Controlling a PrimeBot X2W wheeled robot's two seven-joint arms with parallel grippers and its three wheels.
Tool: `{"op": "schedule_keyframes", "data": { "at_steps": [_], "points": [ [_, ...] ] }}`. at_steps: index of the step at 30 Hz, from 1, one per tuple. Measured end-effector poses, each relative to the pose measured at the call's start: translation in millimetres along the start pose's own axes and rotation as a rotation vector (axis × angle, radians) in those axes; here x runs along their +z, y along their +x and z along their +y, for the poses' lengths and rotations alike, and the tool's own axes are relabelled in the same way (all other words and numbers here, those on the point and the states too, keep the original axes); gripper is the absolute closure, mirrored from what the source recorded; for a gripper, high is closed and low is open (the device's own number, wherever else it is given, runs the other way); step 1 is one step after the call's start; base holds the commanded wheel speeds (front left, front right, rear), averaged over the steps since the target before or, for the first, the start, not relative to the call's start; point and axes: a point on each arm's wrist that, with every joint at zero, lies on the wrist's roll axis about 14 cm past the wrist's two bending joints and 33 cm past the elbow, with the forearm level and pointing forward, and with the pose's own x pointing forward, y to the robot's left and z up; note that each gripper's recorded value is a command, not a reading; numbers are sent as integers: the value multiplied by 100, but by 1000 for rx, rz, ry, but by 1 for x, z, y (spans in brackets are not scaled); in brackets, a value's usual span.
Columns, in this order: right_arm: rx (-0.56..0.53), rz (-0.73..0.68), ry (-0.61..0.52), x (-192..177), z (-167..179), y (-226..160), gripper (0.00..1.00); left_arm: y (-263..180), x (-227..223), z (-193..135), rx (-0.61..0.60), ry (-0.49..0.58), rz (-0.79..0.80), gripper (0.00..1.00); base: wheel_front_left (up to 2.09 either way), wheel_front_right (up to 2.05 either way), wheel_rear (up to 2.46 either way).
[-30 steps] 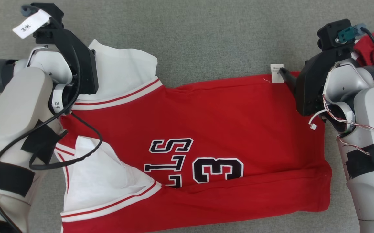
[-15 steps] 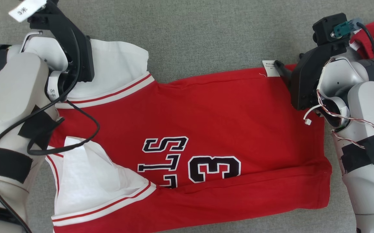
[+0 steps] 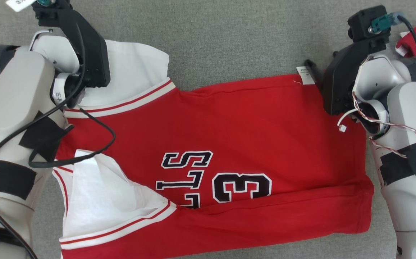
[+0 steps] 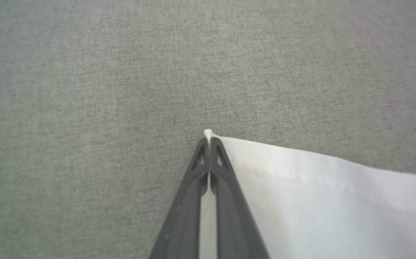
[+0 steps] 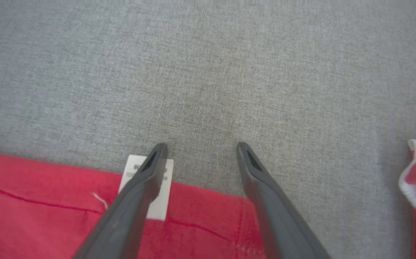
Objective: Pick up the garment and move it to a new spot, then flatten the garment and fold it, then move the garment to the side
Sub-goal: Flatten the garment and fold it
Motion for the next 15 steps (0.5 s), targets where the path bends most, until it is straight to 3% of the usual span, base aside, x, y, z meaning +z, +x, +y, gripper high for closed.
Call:
{"op": "schedule_keyframes", "data": {
  "at_steps": [5, 15],
  "points": [
    [1, 33, -1, 2, -1, 6, 0, 4, 15, -5, -61, -49, -63, 100, 0, 0, 0],
    [-50, 150, -54, -8, -6, 17, 0, 10, 28, 2, -117, -37, -64, 100, 0, 0, 0]
  ]
}}
